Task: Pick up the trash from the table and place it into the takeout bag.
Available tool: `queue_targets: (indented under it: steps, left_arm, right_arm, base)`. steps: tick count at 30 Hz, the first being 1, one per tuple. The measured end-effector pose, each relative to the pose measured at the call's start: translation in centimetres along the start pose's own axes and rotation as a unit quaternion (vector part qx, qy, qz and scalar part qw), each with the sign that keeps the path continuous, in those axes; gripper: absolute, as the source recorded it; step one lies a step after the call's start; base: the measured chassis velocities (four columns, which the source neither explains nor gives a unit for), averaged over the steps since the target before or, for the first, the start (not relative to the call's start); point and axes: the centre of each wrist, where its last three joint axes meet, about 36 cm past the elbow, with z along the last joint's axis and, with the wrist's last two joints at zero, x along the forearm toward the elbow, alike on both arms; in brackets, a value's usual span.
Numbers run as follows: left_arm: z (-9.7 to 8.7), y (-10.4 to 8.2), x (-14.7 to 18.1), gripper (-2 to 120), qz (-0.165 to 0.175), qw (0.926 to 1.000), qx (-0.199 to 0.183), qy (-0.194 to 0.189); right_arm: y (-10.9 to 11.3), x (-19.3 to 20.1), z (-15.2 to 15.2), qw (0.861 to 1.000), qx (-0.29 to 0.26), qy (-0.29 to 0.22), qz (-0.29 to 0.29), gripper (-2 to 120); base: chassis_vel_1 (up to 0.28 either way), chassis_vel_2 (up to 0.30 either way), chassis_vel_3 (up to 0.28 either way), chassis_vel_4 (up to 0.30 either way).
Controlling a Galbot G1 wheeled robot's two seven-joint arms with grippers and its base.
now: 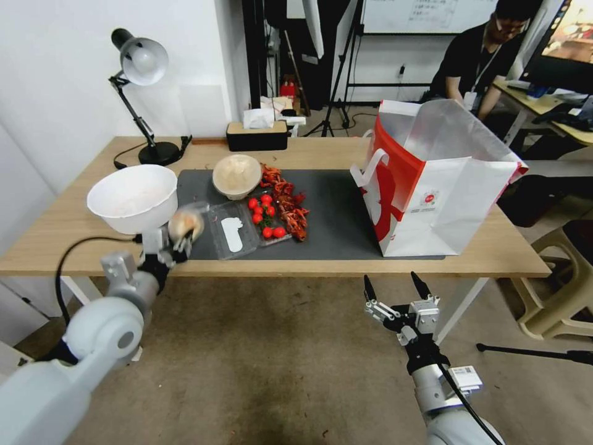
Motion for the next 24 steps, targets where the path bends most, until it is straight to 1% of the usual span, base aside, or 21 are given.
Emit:
queue_targets:
  steps: [1,3,4,5,6,7,8,9,10,11,12,13,15,17,18,20,21,22,23,24]
  left_arm:
    - [-2.0,-0.8,-0.5,7,0.024,0.9996,-0.009,-0.012]
    - [-2.0,-0.8,-0.5,7,0.024,0.9996,-0.009,-0.012]
    - [-3.9,-1.8,-1.5,5,0.051,0.9984,-0.017,-0.018]
    - [-6.4,-4.1,-3.9,5,0.097,0.9948,-0.028,-0.015]
    - [-6.4,-4.1,-3.9,5,0.097,0.9948,-0.028,-0.015]
    - [-8.7,-5.6,-5.9,5,0.124,0.9913,-0.034,-0.029]
    - [-10.3,-7.1,-7.3,5,0.145,0.9879,-0.037,-0.040]
    - [-11.3,-8.7,-8.5,5,0.165,0.9846,-0.040,-0.045]
    - [-11.3,-8.7,-8.5,5,0.165,0.9846,-0.040,-0.045]
    - [-12.3,-10.6,-9.8,5,0.184,0.9807,-0.045,-0.049]
    - [-13.7,-13.0,-11.5,5,0.206,0.9755,-0.051,-0.058]
    - [-13.7,-13.0,-11.5,5,0.206,0.9755,-0.051,-0.058]
    - [-15.4,-15.8,-13.8,5,0.232,0.9688,-0.052,-0.071]
    - [-17.0,-19.0,-15.5,5,0.264,0.9590,-0.061,-0.082]
    - [-17.0,-19.0,-15.5,5,0.264,0.9590,-0.061,-0.082]
    - [-17.8,-22.1,-16.9,5,0.294,0.9491,-0.073,-0.085]
    - [-17.9,-23.2,-17.3,5,0.303,0.9459,-0.078,-0.085]
    - [-17.9,-23.2,-17.3,5,0.303,0.9459,-0.078,-0.085]
    - [-17.8,-24.8,-17.8,5,0.321,0.9396,-0.086,-0.082]
    - [-17.6,-25.9,-18.3,5,0.332,0.9355,-0.092,-0.078]
  right_arm:
    - [0.0,0.1,-0.1,1.000,0.000,-0.001,0.001,100]
    - [0.0,0.1,-0.1,1.000,0.000,-0.001,0.001,100]
    - [0.0,0.3,-0.3,1.000,0.001,-0.001,0.002,100]
    - [0.2,0.5,-0.6,1.000,0.001,-0.003,0.004,100]
    - [0.2,0.5,-0.6,1.000,0.001,-0.003,0.004,100]
    - [0.3,0.6,-0.8,1.000,0.001,-0.003,0.006,100]
    - [0.4,0.8,-0.8,1.000,0.001,-0.003,0.007,100]
    - [0.5,0.9,-0.8,1.000,0.001,-0.002,0.008,100]
    - [0.5,0.9,-0.8,1.000,0.001,-0.002,0.008,100]
    - [0.6,1.0,-0.7,1.000,0.001,0.000,0.010,100]
    - [0.6,1.2,-0.6,1.000,0.002,0.003,0.013,100]
    - [0.6,1.2,-0.6,1.000,0.002,0.003,0.013,100]
    - [0.7,1.5,-0.5,1.000,0.002,0.005,0.017,100]
    - [0.7,1.5,-0.5,1.000,0.002,0.005,0.018,100]
    - [0.7,1.5,-0.5,1.000,0.002,0.005,0.018,100]
    - [0.6,1.5,-0.6,1.000,0.004,0.005,0.019,100]
    - [0.6,1.4,-0.6,1.000,0.005,0.004,0.020,100]
    - [0.6,1.4,-0.6,1.000,0.005,0.004,0.020,100]
    - [0.4,1.4,-0.6,1.000,0.007,0.004,0.020,100]
    - [0.3,1.4,-0.6,1.000,0.008,0.004,0.021,100]
  base:
    - [0.000,0.000,0.000,0.000]
    - [0.000,0.000,0.000,0.000]
    - [0.000,0.000,0.000,0.000]
    - [0.000,0.000,0.000,0.000]
    - [0.000,0.000,0.000,0.000]
    - [0.000,0.000,0.000,0.000]
    - [0.000,0.000,0.000,0.000]
    - [0.000,0.000,0.000,0.000]
    - [0.000,0.000,0.000,0.000]
    - [0.000,0.000,0.000,0.000]
    - [0.000,0.000,0.000,0.000]
    - [0.000,0.000,0.000,0.000]
    - [0.000,0.000,0.000,0.000]
    - [0.000,0.000,0.000,0.000]
    - [0.000,0.000,0.000,0.000]
    - [0.000,0.000,0.000,0.000]
    - [0.000,0.000,0.000,0.000]
    - [0.000,0.000,0.000,0.000]
    - [0.000,0.000,0.000,0.000]
    - [0.000,0.000,0.000,0.000]
